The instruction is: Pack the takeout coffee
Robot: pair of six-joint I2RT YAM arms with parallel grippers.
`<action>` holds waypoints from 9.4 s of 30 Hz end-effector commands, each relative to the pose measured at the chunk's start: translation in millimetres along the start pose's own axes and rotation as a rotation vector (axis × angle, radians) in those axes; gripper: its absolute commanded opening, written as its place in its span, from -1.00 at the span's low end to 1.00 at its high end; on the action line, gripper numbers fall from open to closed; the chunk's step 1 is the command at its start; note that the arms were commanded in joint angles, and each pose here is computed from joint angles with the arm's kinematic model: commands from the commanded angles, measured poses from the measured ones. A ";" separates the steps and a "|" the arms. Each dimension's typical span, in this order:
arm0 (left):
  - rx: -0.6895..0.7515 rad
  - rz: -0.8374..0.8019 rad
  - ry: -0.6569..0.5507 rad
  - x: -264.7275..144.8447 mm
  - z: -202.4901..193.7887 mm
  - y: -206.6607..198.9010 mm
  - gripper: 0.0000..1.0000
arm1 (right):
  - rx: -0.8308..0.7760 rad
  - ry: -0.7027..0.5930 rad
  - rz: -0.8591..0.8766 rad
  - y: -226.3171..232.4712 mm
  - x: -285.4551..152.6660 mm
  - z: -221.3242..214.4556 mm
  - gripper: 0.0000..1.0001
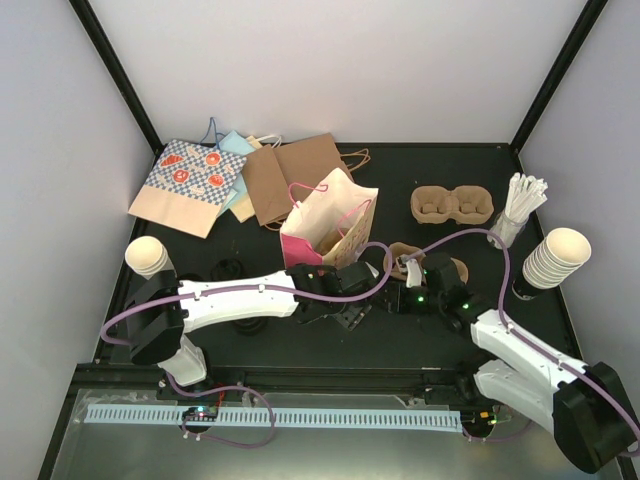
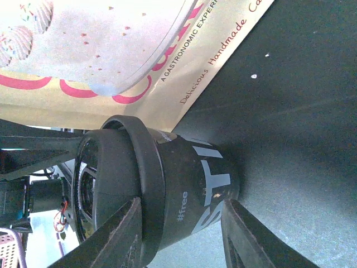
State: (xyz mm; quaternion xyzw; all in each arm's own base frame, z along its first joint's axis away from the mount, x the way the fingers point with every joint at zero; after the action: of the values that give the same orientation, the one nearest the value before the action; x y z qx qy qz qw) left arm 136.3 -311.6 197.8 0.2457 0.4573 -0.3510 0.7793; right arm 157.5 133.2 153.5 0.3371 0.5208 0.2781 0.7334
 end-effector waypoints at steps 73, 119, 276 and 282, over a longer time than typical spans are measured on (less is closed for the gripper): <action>0.060 -0.089 0.270 41.6 -37.0 -20.5 0.33 | -0.063 -0.320 0.035 16.1 -32.3 25.8 0.05; 0.065 -0.105 0.265 44.5 -34.1 -23.0 0.33 | 0.107 0.040 0.038 -77.6 39.2 -27.6 -0.11; -0.700 -0.417 -0.247 -19.7 -105.9 40.5 -0.26 | -0.684 0.268 -0.717 109.9 35.6 -24.5 0.54; -0.659 -0.418 -0.308 -34.6 -107.7 46.4 -0.24 | -0.653 0.273 -0.745 113.3 36.2 -22.8 0.52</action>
State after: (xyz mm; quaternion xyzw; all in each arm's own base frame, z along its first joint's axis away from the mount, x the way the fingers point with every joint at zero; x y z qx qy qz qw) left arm 101.4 -199.5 169.8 -0.1769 0.4883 -0.3478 0.7806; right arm 140.1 232.3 209.8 -0.1627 0.5766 0.2001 0.7753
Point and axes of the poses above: each gripper's point midway between its finger pads, its own x axis out along the fingers, its own y axis along the line the jaws close on, z = x × y, the point moved 10 cm from there along -x, back along the fingers, and after that the axes turned 11 degrees about x, right-handed, at the moved point
